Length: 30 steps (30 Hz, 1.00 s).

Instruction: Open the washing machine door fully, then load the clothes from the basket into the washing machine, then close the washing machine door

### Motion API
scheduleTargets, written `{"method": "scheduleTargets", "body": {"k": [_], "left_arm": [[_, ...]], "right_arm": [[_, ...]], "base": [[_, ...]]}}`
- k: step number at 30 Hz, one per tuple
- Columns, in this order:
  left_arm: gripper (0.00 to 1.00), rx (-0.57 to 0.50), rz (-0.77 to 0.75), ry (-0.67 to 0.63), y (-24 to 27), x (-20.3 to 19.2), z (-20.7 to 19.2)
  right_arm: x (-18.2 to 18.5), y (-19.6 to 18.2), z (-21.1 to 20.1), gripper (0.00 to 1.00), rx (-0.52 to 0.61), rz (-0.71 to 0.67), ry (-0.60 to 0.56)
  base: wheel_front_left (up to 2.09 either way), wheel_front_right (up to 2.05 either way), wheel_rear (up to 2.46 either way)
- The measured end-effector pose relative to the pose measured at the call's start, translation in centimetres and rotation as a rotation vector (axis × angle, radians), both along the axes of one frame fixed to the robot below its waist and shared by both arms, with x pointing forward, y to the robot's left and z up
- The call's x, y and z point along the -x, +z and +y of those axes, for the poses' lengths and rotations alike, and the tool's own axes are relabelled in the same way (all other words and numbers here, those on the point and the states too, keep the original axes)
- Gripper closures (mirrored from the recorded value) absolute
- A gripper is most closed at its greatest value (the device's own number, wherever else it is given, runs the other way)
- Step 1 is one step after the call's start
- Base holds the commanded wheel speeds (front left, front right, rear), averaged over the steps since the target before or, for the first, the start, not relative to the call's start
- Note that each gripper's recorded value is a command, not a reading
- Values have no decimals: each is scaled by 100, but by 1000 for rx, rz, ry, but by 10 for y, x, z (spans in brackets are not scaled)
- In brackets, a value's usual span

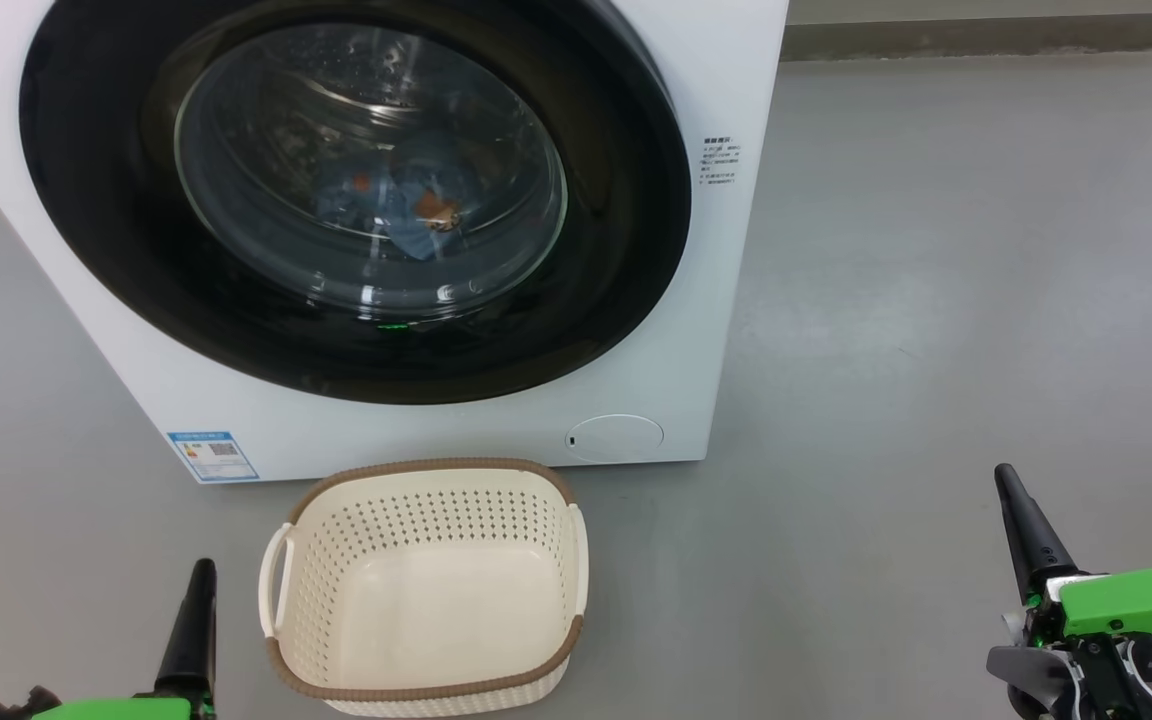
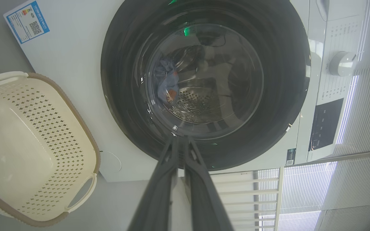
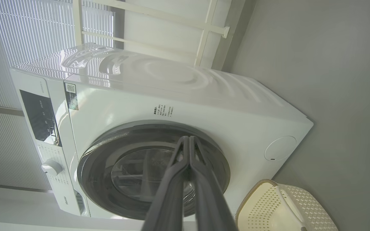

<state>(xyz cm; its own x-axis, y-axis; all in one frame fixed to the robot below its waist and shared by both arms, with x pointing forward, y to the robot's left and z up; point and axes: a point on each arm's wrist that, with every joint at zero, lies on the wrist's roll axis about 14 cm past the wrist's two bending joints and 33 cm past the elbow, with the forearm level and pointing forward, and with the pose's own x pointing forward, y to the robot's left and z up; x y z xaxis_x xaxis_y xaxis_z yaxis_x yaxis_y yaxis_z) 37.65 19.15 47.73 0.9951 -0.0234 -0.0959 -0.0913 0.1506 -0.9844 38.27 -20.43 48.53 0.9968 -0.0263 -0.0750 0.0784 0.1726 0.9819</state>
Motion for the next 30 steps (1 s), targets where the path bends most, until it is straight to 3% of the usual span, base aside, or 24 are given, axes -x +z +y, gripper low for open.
{"method": "scheduleTargets", "body": {"k": [16,30], "left_arm": [[100,143,-10,9,2,1,-4],[100,148,-12,9,3,0,-4]], "right_arm": [[0,5,0,100,-162,-27,-6],[0,6,-1,100,-186,-30,-9]], "base": [[0,0,0],[0,0,0]]}}
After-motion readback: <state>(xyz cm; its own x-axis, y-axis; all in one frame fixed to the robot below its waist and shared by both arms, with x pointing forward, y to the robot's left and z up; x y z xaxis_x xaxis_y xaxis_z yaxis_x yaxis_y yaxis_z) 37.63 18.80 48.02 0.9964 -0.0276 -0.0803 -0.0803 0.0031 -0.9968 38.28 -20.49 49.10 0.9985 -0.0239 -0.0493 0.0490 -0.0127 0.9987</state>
